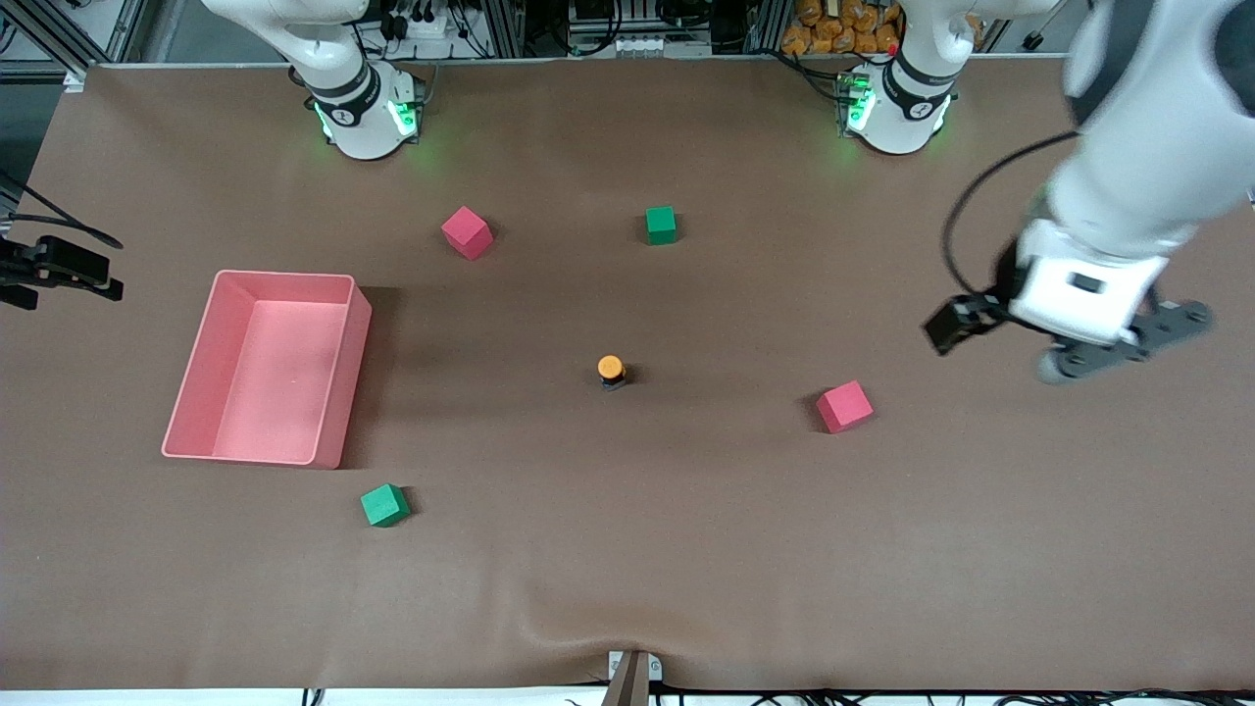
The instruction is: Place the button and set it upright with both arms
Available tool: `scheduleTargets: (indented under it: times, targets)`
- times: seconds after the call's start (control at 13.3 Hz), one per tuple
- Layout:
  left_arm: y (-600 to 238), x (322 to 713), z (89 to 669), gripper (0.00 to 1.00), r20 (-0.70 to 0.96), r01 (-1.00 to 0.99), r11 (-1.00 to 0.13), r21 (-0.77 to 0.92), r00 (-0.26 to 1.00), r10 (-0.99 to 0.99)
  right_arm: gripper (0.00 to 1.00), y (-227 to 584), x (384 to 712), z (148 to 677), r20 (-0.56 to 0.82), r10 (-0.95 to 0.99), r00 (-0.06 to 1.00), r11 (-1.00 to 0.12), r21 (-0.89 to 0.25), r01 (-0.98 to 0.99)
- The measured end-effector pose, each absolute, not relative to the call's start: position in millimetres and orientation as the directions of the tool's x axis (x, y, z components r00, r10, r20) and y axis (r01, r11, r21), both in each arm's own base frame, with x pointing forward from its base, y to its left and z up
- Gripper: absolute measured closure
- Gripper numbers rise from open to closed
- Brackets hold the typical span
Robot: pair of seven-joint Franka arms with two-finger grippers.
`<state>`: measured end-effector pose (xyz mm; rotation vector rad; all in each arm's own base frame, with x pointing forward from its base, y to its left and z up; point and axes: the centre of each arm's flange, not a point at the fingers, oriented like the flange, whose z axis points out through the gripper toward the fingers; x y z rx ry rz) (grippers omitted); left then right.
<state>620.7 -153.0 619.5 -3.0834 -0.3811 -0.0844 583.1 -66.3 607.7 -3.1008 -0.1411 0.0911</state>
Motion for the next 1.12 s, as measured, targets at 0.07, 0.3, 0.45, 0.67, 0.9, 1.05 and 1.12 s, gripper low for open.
scheduleTargets:
  times: [0.07,0.3,0.45,0.67,0.9,1.05,1.12]
  targets:
    - [-138,621,625,0.00,0.053,0.203,-0.979,-0.015,0.978,0.202,0.00,-65,583,612,-0.048,0.093,0.995,-0.995,-0.037,0.092]
    - [-113,604,644,0.00,0.016,0.104,-0.994,-0.036,0.994,0.104,0.00,-64,583,628,-0.017,0.095,0.995,-0.995,-0.031,0.095]
    - [-92,592,659,0.00,-0.004,0.059,-0.997,-0.046,0.998,0.060,0.00,-64,582,630,-0.021,0.096,0.995,-0.995,-0.031,0.095]
    - [-45,590,665,0.00,-0.015,-0.027,-0.999,-0.047,1.000,-0.026,0.00,-64,582,631,-0.021,0.095,0.995,-0.995,-0.031,0.095]
    - [-40,590,659,0.00,-0.029,-0.046,-0.998,-0.047,0.999,-0.044,0.00,-63,580,636,-0.013,0.097,0.995,-0.995,-0.030,0.097]
    - [-47,581,652,0.00,-0.021,-0.056,-0.997,-0.054,0.998,-0.055,0.00,-57,579,640,-0.009,0.109,0.994,-0.994,-0.030,0.108]
    - [-49,573,650,0.00,-0.017,-0.060,-0.996,-0.059,0.998,-0.059,0.00,-52,578,641,-0.008,0.117,0.993,-0.993,-0.030,0.116]
